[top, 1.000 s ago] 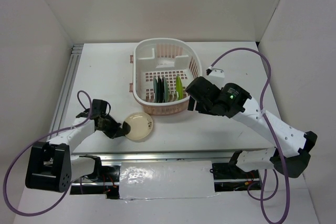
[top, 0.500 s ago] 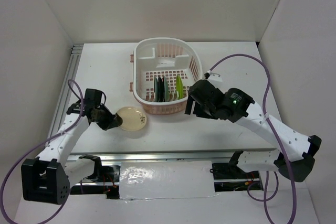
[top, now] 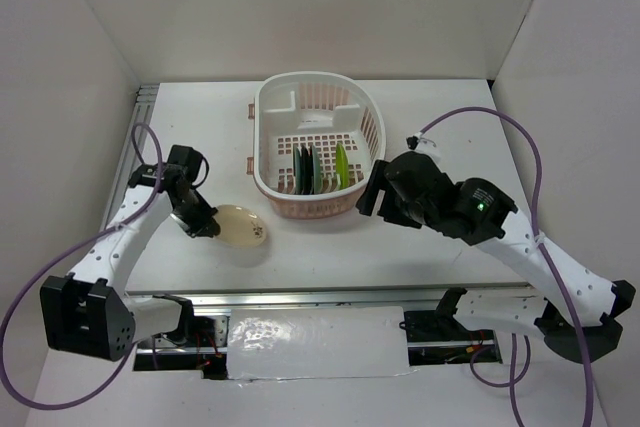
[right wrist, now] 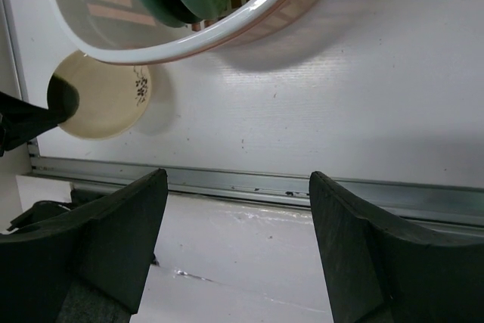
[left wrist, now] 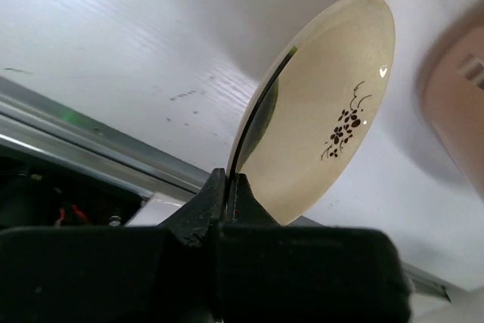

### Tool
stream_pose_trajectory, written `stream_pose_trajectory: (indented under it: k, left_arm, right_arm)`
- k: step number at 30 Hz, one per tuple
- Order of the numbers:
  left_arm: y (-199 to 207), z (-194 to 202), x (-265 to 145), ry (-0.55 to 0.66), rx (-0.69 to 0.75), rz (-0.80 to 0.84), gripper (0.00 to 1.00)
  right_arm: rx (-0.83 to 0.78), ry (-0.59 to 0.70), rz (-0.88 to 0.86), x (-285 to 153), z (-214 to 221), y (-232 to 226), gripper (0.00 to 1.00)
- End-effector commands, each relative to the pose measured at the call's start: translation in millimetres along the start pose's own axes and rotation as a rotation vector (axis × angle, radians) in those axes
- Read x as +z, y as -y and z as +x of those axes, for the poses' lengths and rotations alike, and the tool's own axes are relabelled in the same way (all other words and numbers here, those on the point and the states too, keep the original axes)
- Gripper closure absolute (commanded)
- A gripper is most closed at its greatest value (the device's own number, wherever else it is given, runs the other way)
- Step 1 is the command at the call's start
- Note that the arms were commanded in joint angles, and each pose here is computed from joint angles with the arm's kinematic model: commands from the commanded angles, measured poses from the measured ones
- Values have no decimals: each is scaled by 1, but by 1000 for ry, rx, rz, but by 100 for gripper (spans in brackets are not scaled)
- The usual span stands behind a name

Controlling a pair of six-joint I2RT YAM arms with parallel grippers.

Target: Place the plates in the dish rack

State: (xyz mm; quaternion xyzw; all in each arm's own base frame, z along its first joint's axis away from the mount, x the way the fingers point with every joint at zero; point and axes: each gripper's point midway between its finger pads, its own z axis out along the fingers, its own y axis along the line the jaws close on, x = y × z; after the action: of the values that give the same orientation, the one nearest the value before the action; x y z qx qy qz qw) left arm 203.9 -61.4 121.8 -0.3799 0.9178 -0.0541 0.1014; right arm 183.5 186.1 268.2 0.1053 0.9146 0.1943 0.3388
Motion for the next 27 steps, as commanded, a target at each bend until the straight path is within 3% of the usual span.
stream_pose_trajectory:
  k: [1, 5, 7, 13, 16, 17, 20, 27]
  left_arm:
    - [-21, -13, -11, 78, -27, -133, 100]
    - [-31, -50, -30, 212, -92, -239, 100]
    - [-19, -70, -51, 269, -130, -217, 100]
    - [43, -124, -134, 468, -95, 41, 100]
    - [76, -138, -175, 542, 29, 215, 100]
    - [96, -138, -193, 572, 118, 333, 100]
    - [115, -129, -219, 603, 253, 484, 100]
    - [153, -62, -243, 459, 586, 876, 100]
  right_arm:
    - [28, 62, -49, -7, -19, -10, 18]
    - [23, 68, -46, -7, -23, -10, 18]
    - [19, 72, -46, -7, -26, -10, 18]
    - [11, 83, -49, -11, -34, -12, 18]
    - [11, 100, -69, -15, -40, -15, 18]
    - [14, 102, -96, -17, -43, -20, 18]
    - [-8, 101, -201, -25, -48, -41, 18]
    - [-65, 81, -477, -44, -63, -108, 15]
